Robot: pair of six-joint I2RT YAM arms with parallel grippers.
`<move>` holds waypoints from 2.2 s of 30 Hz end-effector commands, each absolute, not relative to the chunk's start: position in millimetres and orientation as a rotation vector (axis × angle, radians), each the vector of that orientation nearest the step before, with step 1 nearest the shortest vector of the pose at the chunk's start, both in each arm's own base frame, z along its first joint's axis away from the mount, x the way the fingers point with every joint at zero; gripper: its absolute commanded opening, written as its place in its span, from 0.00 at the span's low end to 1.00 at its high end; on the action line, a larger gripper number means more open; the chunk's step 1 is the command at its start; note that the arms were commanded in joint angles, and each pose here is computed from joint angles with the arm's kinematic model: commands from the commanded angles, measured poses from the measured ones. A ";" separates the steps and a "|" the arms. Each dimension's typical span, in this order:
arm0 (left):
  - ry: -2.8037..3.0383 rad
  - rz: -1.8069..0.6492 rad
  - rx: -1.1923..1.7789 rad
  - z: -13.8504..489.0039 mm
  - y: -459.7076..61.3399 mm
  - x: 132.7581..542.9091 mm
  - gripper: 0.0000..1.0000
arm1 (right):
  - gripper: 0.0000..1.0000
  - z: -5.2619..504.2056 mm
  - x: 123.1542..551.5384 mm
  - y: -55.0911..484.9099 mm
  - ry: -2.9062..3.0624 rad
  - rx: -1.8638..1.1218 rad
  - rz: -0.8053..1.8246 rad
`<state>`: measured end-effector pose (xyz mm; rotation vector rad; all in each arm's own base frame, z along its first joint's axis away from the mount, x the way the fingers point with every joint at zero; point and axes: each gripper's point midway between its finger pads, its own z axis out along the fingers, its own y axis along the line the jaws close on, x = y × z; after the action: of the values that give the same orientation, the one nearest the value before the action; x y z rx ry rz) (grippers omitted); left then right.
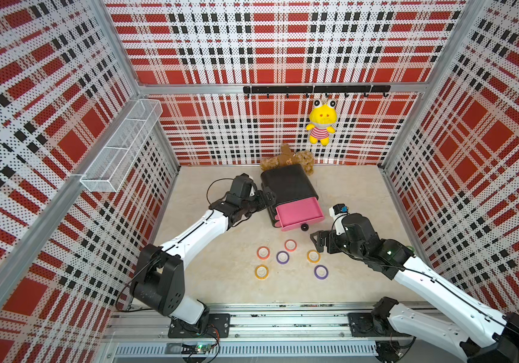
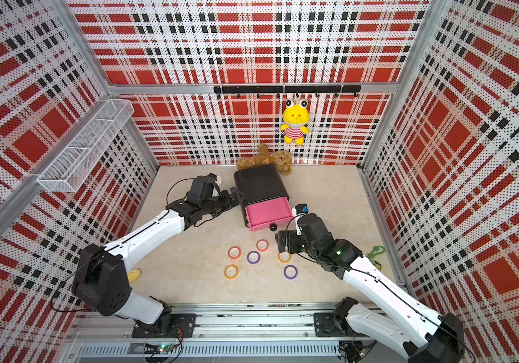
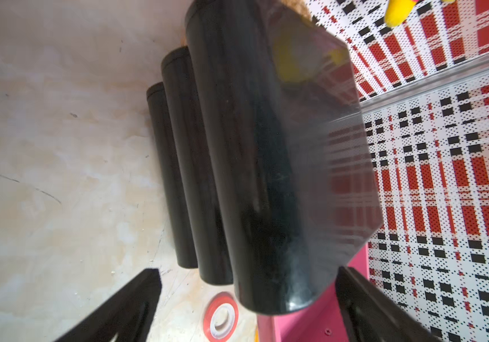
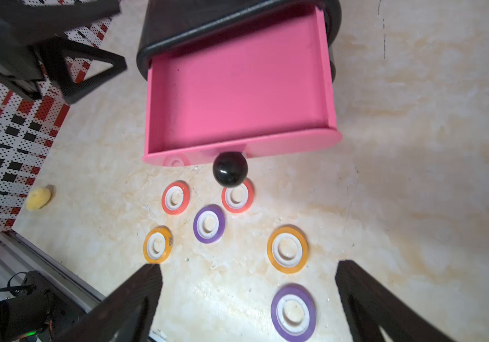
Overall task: Place the transparent tape into the drawer according to color
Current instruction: Open the drawer in the storage box, then pick up the tape from the center of the board.
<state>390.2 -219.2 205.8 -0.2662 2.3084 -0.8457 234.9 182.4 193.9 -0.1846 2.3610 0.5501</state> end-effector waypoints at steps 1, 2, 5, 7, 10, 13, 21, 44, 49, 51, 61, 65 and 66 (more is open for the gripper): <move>2.264 -0.743 -0.212 214.5 -199.5 386.1 0.99 | 0.99 177.7 211.5 172.2 2.472 -0.153 0.549; 2.263 -0.716 -0.205 212.7 -193.7 383.7 0.99 | 0.99 172.8 207.1 170.1 2.496 -0.141 0.548; 2.275 -0.650 -0.220 199.2 -173.2 376.0 0.99 | 0.99 156.6 196.3 166.0 2.571 -0.131 0.530; 2.289 -0.622 -0.229 188.5 -161.0 369.9 0.99 | 0.99 145.9 190.0 164.7 2.612 -0.137 0.502; 2.299 -0.575 -0.230 177.6 -147.7 361.4 0.99 | 1.00 128.0 182.9 159.4 2.675 -0.143 0.409; 2.316 -0.542 -0.226 167.2 -142.1 355.4 1.00 | 1.00 113.3 179.1 158.3 2.714 -0.158 0.336; 2.367 -0.558 -0.169 141.4 -143.1 347.6 0.98 | 0.97 78.6 177.7 163.1 2.794 -0.209 0.191; 2.295 -0.822 -0.147 138.5 -141.8 350.3 0.96 | 0.86 22.6 181.8 179.3 2.892 -0.278 0.076; 2.291 -0.821 -0.157 138.7 -137.9 350.9 0.96 | 0.84 17.5 183.7 180.2 2.900 -0.295 0.047; 2.291 -0.825 -0.158 138.9 -137.2 351.0 0.96 | 0.82 15.1 182.8 179.7 2.909 -0.297 0.041; 2.289 -0.832 -0.175 138.7 -132.4 353.2 0.96 | 0.69 14.6 178.0 183.4 2.930 -0.326 0.063; 2.287 -0.837 -0.179 138.9 -131.6 354.3 0.96 | 0.63 14.1 174.4 181.0 2.943 -0.346 0.044; 2.289 -0.840 -0.180 138.5 -131.9 354.2 0.96 | 0.62 13.7 173.9 179.3 2.946 -0.351 0.030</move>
<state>354.6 -131.6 137.8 -0.1973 2.3018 -0.8234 178.8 179.3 15.4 -0.3184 2.9239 0.0535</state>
